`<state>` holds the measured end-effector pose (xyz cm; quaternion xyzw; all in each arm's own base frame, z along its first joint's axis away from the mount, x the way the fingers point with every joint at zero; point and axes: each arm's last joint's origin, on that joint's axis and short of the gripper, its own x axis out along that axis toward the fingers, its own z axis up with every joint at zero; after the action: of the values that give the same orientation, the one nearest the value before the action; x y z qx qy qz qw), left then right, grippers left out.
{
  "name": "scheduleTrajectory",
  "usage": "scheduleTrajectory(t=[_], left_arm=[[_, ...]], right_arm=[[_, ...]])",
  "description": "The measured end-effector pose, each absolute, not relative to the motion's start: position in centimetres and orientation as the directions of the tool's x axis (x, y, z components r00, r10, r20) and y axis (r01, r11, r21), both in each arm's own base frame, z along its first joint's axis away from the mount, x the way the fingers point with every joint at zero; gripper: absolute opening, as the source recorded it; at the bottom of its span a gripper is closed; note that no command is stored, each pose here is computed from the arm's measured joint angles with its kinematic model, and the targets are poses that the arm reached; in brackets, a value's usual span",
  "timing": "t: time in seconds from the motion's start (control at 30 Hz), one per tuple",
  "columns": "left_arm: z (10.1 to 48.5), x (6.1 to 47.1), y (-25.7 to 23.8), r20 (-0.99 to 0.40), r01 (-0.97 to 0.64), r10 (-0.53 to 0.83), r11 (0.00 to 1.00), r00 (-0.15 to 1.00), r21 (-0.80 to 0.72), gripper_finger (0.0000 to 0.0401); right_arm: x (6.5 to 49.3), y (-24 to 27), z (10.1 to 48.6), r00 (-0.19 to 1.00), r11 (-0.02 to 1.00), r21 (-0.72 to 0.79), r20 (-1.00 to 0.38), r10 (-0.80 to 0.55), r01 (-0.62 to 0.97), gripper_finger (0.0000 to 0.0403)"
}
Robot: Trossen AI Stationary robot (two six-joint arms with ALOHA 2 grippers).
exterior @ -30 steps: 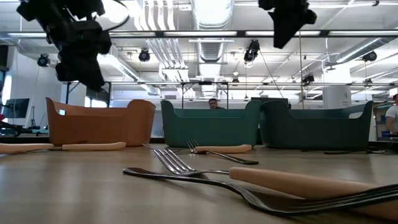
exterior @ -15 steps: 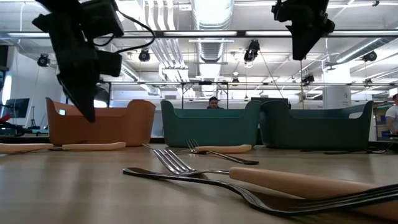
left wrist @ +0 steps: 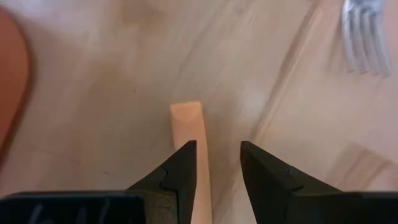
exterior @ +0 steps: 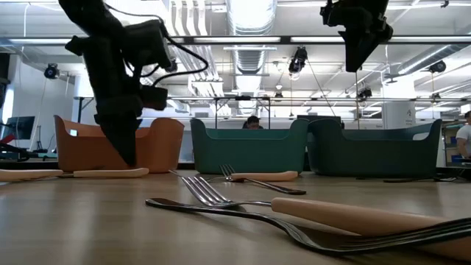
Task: Sort silverware by color (type)
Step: Put the light orange fork into the blue bin
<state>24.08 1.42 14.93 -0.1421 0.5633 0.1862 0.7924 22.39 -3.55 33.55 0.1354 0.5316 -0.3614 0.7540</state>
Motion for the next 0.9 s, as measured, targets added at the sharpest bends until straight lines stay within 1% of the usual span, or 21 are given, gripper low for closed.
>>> scheduleTrajectory(t=[0.23, 0.4, 0.53, 0.73, 0.9], left_arm=[[14.1, 24.6, 1.5, -0.953, -0.457, 0.144, 0.889, 0.268, 0.006, 0.0107], [15.0, 25.3, 1.5, -0.946, -0.458, 0.151, 0.889, 0.285, 0.004, 0.0107], [16.1, 25.9, 1.7, -0.929, -0.463, 0.196, 0.886, 0.315, 0.030, 0.0107], [15.6, 25.3, 1.7, -0.938, -0.471, 0.212, 0.880, 0.274, 0.061, 0.0107], [14.6, 24.4, 1.7, -0.949, -0.495, 0.210, 0.866, 0.234, 0.070, 0.0107]], right_arm=[[22.4, -3.6, 33.6, 0.175, 0.707, -0.182, -0.899, -0.401, 0.684, 0.0095], [22.4, -3.6, 33.6, 0.175, 0.708, -0.183, -0.899, -0.401, 0.682, 0.0091], [22.4, -3.5, 33.6, 0.176, 0.709, -0.183, -0.899, -0.401, 0.681, 0.0093], [22.4, -3.5, 33.6, 0.176, 0.713, -0.186, -0.899, -0.401, 0.676, 0.0098], [22.4, -3.6, 33.6, 0.176, 0.713, -0.186, -0.899, -0.401, 0.676, 0.0092]])
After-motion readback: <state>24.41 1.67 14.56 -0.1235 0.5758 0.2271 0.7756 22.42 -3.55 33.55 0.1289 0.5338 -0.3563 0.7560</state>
